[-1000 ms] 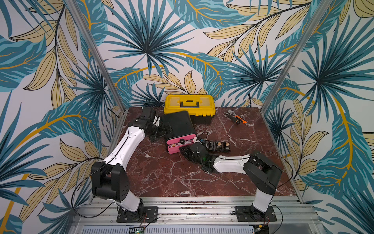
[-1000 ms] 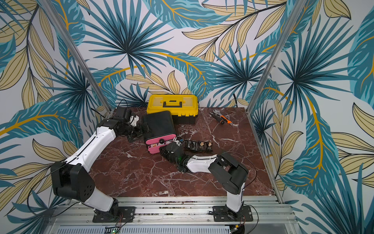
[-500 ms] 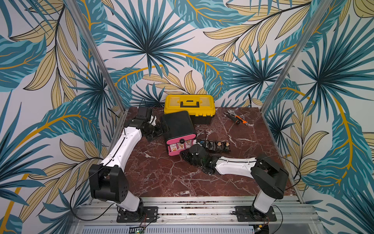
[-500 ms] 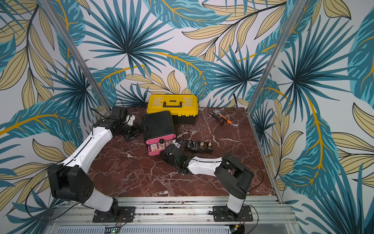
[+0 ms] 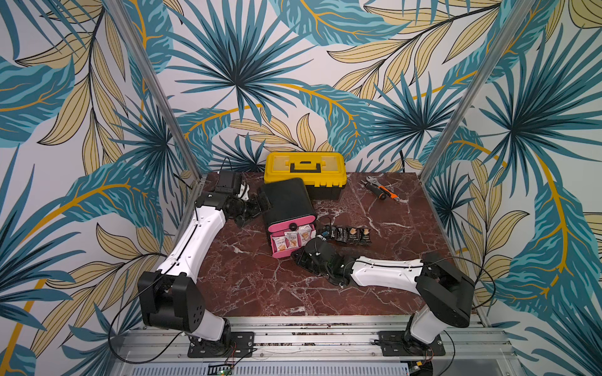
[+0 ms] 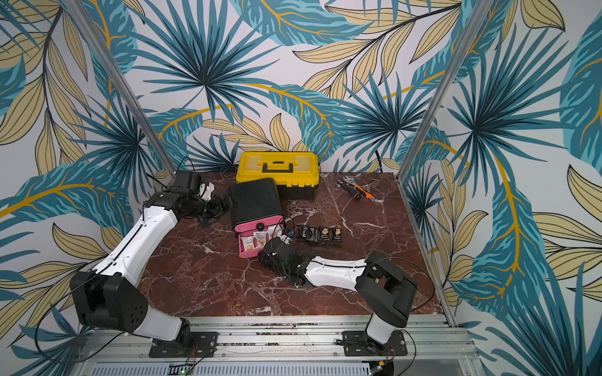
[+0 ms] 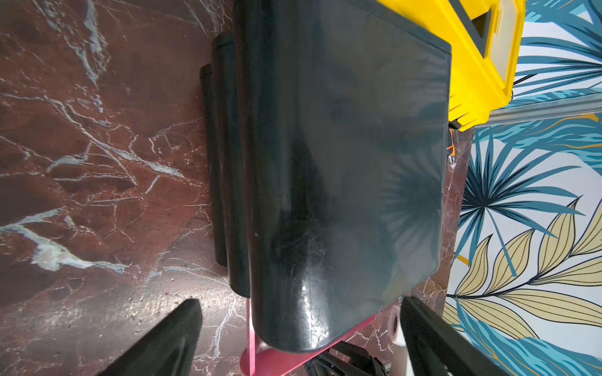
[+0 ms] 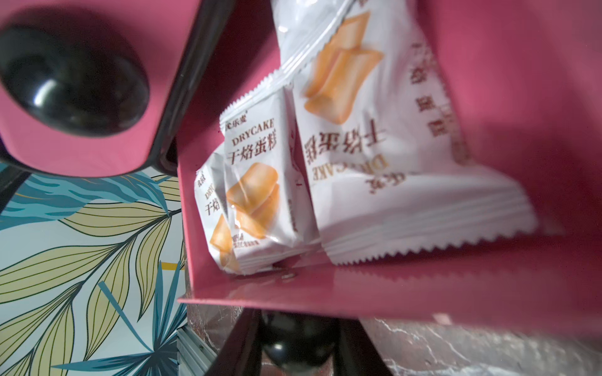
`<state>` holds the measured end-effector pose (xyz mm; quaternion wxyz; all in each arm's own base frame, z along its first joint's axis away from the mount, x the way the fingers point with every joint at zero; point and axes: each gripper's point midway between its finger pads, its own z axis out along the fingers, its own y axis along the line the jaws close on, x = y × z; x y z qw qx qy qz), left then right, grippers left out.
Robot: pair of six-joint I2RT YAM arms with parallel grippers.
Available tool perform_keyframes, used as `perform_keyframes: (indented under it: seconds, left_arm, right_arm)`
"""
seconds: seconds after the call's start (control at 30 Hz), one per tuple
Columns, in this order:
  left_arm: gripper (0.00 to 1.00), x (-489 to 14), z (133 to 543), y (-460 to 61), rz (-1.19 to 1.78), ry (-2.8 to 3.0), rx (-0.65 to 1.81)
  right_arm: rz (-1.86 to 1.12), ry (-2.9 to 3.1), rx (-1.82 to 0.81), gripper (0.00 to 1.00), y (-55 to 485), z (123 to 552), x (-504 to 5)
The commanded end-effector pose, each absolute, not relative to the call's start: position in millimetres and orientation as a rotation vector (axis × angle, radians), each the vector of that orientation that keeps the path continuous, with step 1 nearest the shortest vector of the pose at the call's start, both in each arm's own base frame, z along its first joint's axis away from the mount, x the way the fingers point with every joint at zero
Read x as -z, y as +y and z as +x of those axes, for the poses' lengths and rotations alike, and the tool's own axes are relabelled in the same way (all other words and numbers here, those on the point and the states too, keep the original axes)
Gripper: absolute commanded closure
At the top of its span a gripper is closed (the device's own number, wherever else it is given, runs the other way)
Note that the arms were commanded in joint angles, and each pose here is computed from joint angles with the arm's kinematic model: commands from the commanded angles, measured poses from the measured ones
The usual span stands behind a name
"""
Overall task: Take the cookies out of the drawer
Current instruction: Open the drawer in the storage box.
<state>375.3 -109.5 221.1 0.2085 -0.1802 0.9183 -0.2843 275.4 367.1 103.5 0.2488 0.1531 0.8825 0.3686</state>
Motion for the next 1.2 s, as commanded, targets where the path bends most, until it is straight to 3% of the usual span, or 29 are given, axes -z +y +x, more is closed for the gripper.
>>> perform_keyframes:
  seconds: [0.0,0.13,0.2,0.33,0.73,1.17]
  left_arm:
    - [0.0,-226,370,-109,-0.525,2.522,0.832]
    - [0.0,-228,364,-109,-0.539,2.506,0.852]
    - [0.0,-228,357,-110,-0.548,2.505,0.862]
    - [0.0,-224,341,-108,-0.559,2.514,0.86]
    - [0.0,-203,296,-103,-0.618,2.539,0.867]
    - [0.0,-192,275,-100,-0.651,2.572,0.852]
  right_arm:
    - [0.418,2.426,-0.956,0.87,357,263,-101]
    - [0.41,2.434,-0.947,0.79,357,257,-102]
    - [0.393,2.439,-0.938,0.65,358,255,-105]
    - [0.331,2.444,-0.89,0.53,357,253,-123]
    - [0.137,2.499,-0.627,0.51,339,255,-158]
    - [-0.055,2.631,-0.375,0.51,346,265,-130]
